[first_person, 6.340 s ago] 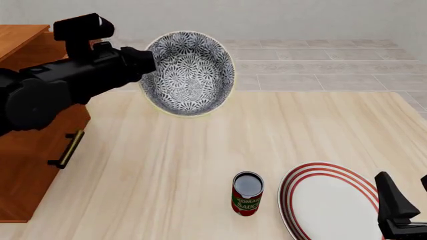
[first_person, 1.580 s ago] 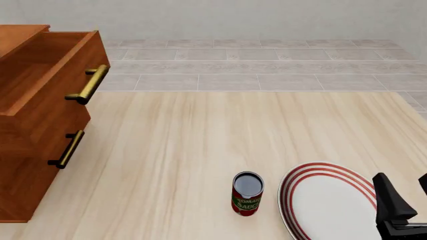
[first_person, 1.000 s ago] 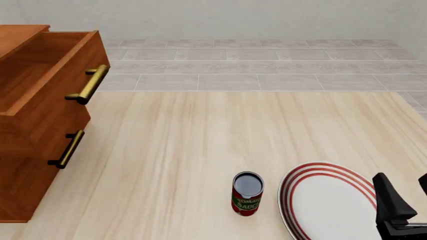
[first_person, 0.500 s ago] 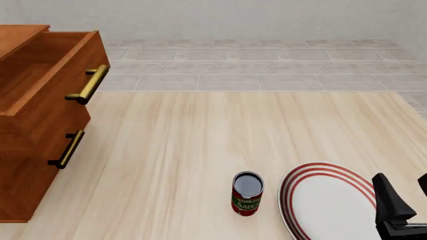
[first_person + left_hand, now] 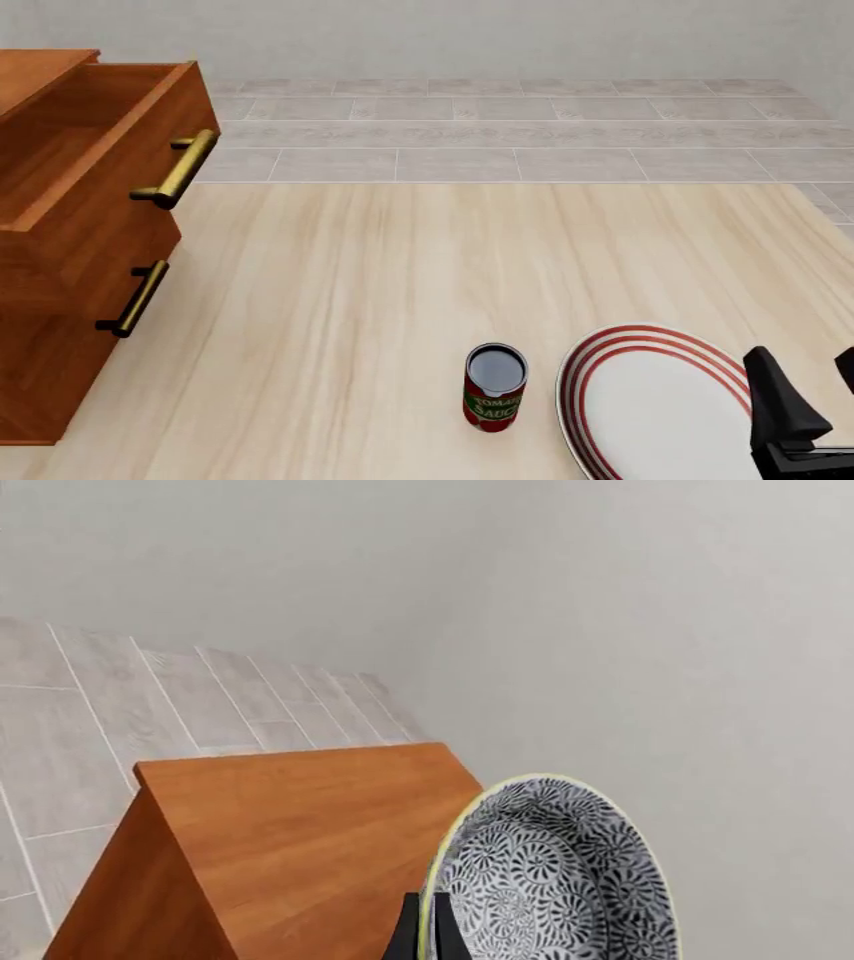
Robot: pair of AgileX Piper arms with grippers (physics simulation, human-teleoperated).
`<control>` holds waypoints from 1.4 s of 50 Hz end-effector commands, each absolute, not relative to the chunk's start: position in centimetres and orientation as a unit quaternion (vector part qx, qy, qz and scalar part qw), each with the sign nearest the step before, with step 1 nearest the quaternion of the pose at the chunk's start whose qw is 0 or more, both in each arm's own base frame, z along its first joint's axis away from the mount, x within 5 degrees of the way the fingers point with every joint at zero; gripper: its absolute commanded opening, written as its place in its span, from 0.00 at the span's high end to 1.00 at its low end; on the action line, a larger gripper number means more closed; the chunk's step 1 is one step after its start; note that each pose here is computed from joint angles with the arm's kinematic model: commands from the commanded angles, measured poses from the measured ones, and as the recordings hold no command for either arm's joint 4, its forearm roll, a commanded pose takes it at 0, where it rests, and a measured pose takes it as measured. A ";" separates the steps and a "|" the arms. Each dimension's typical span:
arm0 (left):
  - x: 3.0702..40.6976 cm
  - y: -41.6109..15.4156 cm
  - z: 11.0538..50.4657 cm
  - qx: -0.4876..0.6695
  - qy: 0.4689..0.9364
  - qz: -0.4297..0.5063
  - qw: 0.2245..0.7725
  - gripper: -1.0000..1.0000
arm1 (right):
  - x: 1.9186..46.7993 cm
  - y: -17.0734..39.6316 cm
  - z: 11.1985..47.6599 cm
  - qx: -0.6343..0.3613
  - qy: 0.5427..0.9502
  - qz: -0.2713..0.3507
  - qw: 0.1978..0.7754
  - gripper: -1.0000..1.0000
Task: Put the bowl on top of the cabinet.
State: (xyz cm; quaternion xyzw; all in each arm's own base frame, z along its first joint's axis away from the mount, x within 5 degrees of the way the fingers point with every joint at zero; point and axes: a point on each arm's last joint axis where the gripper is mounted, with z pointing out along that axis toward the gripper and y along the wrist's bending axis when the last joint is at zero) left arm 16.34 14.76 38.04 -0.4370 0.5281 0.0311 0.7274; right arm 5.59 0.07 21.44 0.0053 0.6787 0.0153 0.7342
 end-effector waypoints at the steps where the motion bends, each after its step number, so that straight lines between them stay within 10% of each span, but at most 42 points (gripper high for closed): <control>1: 16.6 15.0 37.7 -0.438 0.532 0.032 0.724 1.00 | 5.6 0.1 21.5 0.006 0.679 0.016 0.734 0.00; 5: 16.7 14.8 37.8 -0.436 0.532 0.029 0.725 1.00 | 5.6 0.1 21.5 0.006 0.679 0.016 0.734 0.00; 6: 16.7 14.6 38.0 -0.433 0.532 0.026 0.727 0.00 | 5.6 0.1 21.5 0.006 0.678 0.017 0.734 0.00; 70: 12.8 11.3 45.0 -0.386 0.482 0.037 0.786 0.00 | 5.6 0.1 21.7 0.006 0.675 0.021 0.737 0.00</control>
